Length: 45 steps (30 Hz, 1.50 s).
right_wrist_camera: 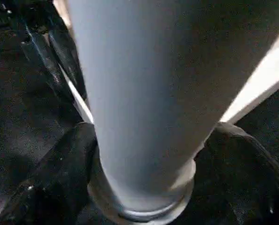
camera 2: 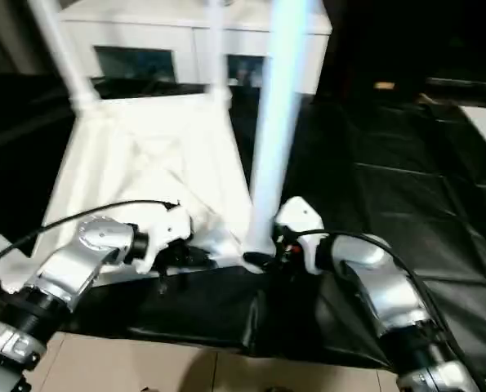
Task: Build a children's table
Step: Rotate leg to tighten
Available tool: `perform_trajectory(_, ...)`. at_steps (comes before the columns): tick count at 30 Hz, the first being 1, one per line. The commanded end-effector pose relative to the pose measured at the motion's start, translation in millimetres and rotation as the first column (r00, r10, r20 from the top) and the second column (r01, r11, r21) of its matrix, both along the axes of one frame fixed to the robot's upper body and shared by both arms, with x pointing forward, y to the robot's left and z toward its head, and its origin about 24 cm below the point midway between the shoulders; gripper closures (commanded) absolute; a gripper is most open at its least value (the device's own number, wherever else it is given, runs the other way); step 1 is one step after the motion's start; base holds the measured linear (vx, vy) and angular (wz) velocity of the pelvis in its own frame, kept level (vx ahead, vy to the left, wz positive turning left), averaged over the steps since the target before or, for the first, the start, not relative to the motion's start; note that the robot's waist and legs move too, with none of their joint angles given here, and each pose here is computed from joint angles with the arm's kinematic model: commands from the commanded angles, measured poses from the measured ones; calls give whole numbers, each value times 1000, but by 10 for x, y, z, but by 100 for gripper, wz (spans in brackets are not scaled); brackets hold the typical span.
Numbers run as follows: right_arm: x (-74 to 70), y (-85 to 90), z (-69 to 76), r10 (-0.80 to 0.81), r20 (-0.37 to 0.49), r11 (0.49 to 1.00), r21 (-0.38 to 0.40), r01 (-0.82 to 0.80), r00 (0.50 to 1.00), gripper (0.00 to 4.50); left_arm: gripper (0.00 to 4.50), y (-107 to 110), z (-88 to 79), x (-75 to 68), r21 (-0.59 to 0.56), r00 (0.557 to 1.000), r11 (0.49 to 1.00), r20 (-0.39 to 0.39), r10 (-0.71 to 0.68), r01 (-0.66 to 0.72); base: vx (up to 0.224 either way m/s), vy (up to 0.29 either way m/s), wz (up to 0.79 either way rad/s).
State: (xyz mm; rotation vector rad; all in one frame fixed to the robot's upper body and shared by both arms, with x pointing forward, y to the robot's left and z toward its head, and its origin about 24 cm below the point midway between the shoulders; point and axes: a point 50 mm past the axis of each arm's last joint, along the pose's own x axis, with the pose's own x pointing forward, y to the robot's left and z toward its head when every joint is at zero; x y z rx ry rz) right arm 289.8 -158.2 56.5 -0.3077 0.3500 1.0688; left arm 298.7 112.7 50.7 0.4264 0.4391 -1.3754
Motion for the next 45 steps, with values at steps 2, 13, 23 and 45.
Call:
perform_trajectory(2, 43, -42, 32, 6, 4, 1000, -25, -6, 1000, 64, 450, -87, 33, -65, -14, 996, 996, -6, -85, 85, 0, 0, 0)
perform_trajectory(13, 37, -71, -7, 23, -37, 1000, -14, -24, 999, 160, 450, -50, 44, -58, -10, 997, 997, -7, -72, 72, 0, 0, 0)
perform_trajectory(23, 146, -87, -121, -210, -26, 977, 18, 211, 977, 182, 450, -58, -7, 9, 2, 1000, 1000, 14, 11, -11, 0, 0, 0)
perform_trajectory(45, 414, 395, -295, -827, -83, 546, 120, 829, 556, 114, 450, -721, -31, 352, -49, 938, 954, 172, 301, -297, 0, 0, 0)
